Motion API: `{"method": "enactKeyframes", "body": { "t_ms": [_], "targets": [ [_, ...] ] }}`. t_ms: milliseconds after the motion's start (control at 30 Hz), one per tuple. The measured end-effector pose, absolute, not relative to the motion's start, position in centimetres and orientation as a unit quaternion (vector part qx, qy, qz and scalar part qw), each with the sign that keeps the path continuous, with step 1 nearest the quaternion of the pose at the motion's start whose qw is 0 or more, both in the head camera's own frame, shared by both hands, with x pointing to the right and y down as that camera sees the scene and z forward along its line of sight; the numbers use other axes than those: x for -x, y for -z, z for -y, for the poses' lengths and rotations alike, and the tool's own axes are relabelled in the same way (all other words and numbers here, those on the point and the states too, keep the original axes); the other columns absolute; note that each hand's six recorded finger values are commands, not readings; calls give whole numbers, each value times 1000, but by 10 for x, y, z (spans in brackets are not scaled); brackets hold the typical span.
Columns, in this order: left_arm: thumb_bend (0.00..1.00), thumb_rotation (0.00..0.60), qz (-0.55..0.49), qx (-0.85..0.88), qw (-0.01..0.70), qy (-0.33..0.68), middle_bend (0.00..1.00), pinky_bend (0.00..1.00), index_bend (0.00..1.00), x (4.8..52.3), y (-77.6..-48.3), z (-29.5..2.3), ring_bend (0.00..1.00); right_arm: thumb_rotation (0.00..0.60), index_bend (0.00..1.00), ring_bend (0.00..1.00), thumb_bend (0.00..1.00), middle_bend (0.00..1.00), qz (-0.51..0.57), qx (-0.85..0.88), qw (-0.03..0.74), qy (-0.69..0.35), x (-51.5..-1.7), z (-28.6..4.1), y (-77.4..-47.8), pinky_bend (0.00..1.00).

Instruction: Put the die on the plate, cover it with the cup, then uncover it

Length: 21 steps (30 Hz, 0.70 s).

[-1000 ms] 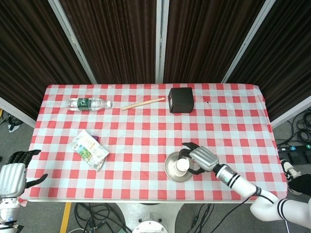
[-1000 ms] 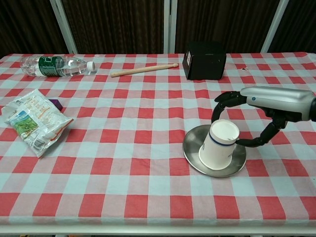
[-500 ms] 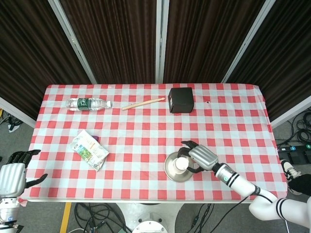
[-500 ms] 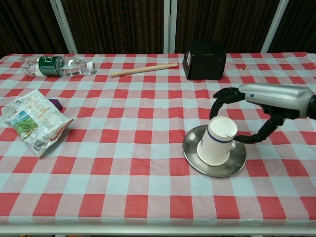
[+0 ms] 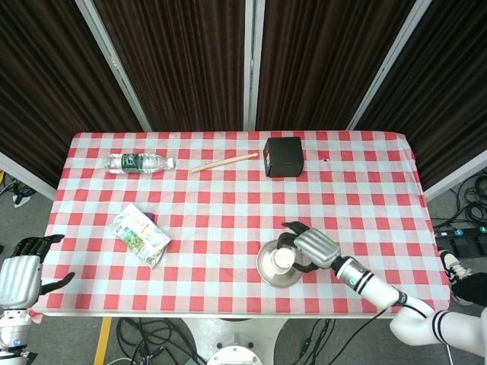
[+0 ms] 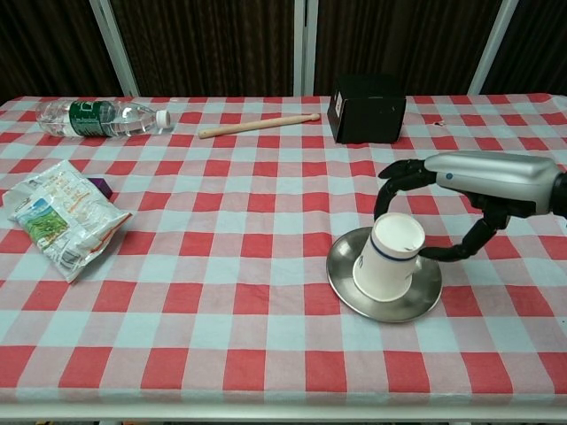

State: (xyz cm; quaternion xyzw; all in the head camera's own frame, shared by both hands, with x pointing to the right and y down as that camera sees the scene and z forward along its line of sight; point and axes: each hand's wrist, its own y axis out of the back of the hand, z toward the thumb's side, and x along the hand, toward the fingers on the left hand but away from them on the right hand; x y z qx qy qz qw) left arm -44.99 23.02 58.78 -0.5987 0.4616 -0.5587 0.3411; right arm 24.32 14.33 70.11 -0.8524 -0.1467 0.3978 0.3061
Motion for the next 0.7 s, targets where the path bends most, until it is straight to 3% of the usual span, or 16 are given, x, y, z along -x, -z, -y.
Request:
{"method": "enactKeyframes", "body": {
  "t_ms": [133,367,600,700],
  "targets": [
    [0,600,-462,598,339,560,306,210,271,451,-588,-231,263,600,500,39,327,241,170,841,308,-411,-248,-130,-704,80],
    [0,600,-460,599,342,559,306,210,271,449,-588,-229,263,600,501,38,327,246,128,864,299,-383,-236,-157,-697,70],
    [0,600,-462,598,341,560,306,210,271,451,-587,-230,263,600,501,38,327,243,167,835,326,-410,-247,-130,-705,69],
    [0,600,-462,598,341,560,306,210,271,451,-587,-230,263,600,500,38,327,244,162,839,323,-406,-245,-134,-704,69]
  ]
}}
